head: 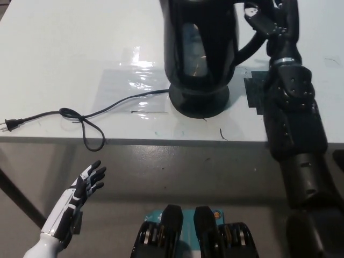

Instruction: A kettle and its base are kept separately on the desk infront of the robot and the robot uses its right hand to lift the kettle by its handle and places it on its base to align it correctly.

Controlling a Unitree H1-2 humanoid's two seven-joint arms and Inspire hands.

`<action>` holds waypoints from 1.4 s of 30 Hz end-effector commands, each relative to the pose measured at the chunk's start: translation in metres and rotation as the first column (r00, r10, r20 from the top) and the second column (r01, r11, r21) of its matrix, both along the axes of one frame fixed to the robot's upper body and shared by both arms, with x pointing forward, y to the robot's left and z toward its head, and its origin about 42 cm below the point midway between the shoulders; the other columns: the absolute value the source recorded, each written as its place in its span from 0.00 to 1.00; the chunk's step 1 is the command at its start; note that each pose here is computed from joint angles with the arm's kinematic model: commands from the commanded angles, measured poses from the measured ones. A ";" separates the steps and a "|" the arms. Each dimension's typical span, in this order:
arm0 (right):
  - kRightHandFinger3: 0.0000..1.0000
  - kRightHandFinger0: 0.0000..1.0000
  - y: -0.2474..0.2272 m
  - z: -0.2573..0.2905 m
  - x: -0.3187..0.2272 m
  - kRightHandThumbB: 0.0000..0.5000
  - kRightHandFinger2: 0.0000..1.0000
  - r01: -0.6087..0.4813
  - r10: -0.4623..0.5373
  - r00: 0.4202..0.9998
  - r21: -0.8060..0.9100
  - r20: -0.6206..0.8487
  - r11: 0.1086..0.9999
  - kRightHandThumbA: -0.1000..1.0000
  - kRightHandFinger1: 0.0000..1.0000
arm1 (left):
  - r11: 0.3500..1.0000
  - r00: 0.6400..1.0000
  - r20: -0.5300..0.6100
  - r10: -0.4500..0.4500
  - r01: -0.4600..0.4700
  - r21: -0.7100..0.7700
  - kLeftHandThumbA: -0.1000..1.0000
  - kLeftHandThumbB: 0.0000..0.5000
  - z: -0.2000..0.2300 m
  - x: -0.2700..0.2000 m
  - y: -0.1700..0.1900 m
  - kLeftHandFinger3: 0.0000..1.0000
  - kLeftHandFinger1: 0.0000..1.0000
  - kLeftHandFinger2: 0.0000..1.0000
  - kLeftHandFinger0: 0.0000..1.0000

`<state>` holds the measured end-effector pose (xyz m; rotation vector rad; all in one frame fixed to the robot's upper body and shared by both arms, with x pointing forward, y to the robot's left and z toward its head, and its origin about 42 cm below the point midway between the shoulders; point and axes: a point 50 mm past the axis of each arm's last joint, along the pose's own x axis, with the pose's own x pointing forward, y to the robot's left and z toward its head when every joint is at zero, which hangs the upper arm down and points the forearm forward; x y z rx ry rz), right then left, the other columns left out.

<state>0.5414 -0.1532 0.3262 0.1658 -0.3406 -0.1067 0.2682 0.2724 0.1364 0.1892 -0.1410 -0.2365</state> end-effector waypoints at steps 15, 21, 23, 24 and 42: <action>0.64 0.00 0.019 0.061 0.015 0.23 0.66 0.019 -0.011 0.986 -0.044 0.165 0.999 0.00 0.27 | 0.999 0.998 0.053 -0.034 0.033 0.030 1.00 0.21 0.014 0.005 0.003 1.00 1.00 1.00 1.00; 0.68 0.00 0.012 0.057 0.019 0.21 0.68 0.016 -0.012 0.988 -0.022 0.153 1.000 0.00 0.28 | 0.999 0.998 0.051 -0.033 0.032 0.025 1.00 0.20 0.013 0.005 0.003 1.00 1.00 1.00 1.00; 0.67 0.00 0.010 0.057 0.021 0.24 0.69 0.023 -0.019 0.989 -0.023 0.149 0.999 0.00 0.29 | 0.999 0.998 0.052 -0.032 0.030 0.026 1.00 0.20 0.013 0.005 0.003 1.00 1.00 1.00 1.00; 0.65 0.00 0.010 0.058 0.021 0.24 0.69 0.030 -0.026 0.989 -0.027 0.147 0.999 0.00 0.30 | 0.999 0.998 0.052 -0.032 0.031 0.025 1.00 0.20 0.013 0.005 0.003 1.00 1.00 1.00 1.00; 0.62 0.00 0.009 0.047 0.023 0.25 0.66 0.036 -0.032 0.989 -0.025 0.141 0.999 0.00 0.27 | 0.999 0.998 0.047 -0.043 0.042 0.019 1.00 0.20 0.015 0.006 0.003 1.00 1.00 1.00 1.00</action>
